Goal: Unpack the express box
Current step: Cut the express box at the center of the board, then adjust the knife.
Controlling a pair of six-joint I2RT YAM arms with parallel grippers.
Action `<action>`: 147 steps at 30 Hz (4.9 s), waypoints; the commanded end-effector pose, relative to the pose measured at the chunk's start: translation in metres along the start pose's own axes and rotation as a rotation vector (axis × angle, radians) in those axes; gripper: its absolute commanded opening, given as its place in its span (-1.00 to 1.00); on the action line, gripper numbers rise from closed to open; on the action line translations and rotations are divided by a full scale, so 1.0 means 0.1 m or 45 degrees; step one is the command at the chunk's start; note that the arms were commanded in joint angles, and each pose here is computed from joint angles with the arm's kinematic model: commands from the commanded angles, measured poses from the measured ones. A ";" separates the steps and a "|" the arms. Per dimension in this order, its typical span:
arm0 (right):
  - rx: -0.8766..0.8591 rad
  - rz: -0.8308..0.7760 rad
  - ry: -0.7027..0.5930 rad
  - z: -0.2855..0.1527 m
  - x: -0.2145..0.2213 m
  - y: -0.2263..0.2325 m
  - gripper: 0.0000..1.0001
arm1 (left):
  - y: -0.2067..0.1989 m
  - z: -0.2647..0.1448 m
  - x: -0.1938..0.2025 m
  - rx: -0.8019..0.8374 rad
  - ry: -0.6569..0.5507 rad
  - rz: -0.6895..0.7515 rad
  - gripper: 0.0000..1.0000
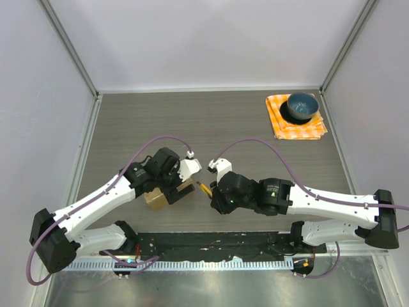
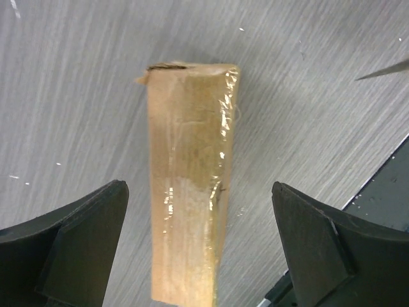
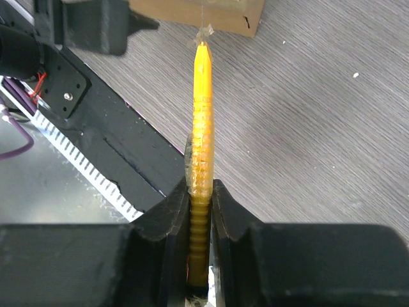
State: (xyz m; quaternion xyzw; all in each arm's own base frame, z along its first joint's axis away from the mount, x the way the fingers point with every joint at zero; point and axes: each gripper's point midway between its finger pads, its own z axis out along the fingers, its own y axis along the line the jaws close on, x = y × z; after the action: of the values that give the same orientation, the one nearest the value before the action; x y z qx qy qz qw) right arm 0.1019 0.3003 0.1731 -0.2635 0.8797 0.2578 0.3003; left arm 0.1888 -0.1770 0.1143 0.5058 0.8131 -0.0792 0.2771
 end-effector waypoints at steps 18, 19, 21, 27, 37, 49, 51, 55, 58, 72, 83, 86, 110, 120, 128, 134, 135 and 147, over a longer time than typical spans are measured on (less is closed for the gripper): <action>-0.325 -0.359 -0.065 -0.21 -0.48 0.68 -0.98 | -0.77 -1.38 -0.55 0.635 -0.512 0.498 0.99; -0.333 -0.368 -0.073 -0.22 -0.52 0.71 -0.98 | -0.77 -1.37 -0.54 0.640 -0.497 0.497 1.00; -0.404 -0.403 -0.065 -0.25 -0.51 0.84 -0.98 | -0.70 -1.30 -0.55 0.586 -0.499 0.489 0.99; -0.434 -0.467 -0.032 -0.22 -0.41 0.95 -0.98 | -0.66 -1.25 -0.67 0.571 -0.525 0.481 0.90; -0.437 -0.484 -0.085 -0.29 -0.49 0.99 -0.98 | -0.90 -1.31 -0.46 0.861 -0.333 0.443 -0.88; -0.370 -0.378 -0.448 -0.72 -0.95 0.86 -0.15 | -0.95 -1.36 -0.51 0.905 -0.353 0.377 -1.00; -0.321 -0.356 -0.541 -0.87 -1.10 0.76 -0.02 | -0.88 -1.36 -0.60 0.866 -0.387 0.316 -1.00; -0.294 -0.301 -0.690 -1.21 -1.28 0.62 0.21 | -0.61 -1.43 -0.87 0.782 -0.523 0.149 -1.00; -0.265 -0.244 -0.793 -1.45 -1.40 0.49 0.36 | -0.43 -1.54 -1.05 0.745 -0.613 0.045 -1.00; -0.391 -0.101 -0.991 -1.45 -1.33 0.44 0.87 | -0.18 -2.27 -1.68 0.853 -0.989 -0.197 -1.00; -0.609 -0.178 -1.263 -1.58 -1.83 0.91 0.84 | -0.34 -2.44 -1.66 0.956 -1.028 -0.226 -1.00; -0.639 -0.187 -1.284 -1.56 -1.96 0.97 0.72 | -0.38 -2.46 -1.64 0.976 -1.024 -0.226 -1.00; -0.909 -0.209 -1.239 -1.41 -2.22 1.26 -0.28 | -0.55 -2.55 -1.48 0.997 -1.032 -0.162 -1.00; -0.885 -0.214 -1.144 -1.28 -2.17 1.23 -0.89 | -0.53 -2.54 -1.48 0.966 -1.034 -0.150 -1.00; -0.848 -0.212 -1.094 -1.12 -2.10 1.19 -0.86 | -0.51 -2.51 -1.48 0.955 -1.019 -0.159 -1.00; -0.833 -0.178 -1.136 -1.07 -2.09 1.14 -0.99 | -0.50 -2.52 -1.49 0.941 -1.027 -0.161 -1.00; -0.827 -0.166 -1.158 -1.09 -2.11 1.12 -0.99 | -0.50 -2.53 -1.49 0.938 -1.028 -0.160 -1.00; -0.837 -0.154 -1.171 -1.25 -1.95 1.00 0.49 | -0.40 -2.58 -1.63 0.879 -1.080 -0.181 -1.00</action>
State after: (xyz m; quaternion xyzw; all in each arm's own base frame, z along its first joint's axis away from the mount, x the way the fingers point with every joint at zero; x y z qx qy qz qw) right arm 0.1298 0.3743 0.4054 -0.2671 0.5341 0.5776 0.5565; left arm 0.1137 -0.2164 0.3908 0.4276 0.6086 -0.5606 0.3640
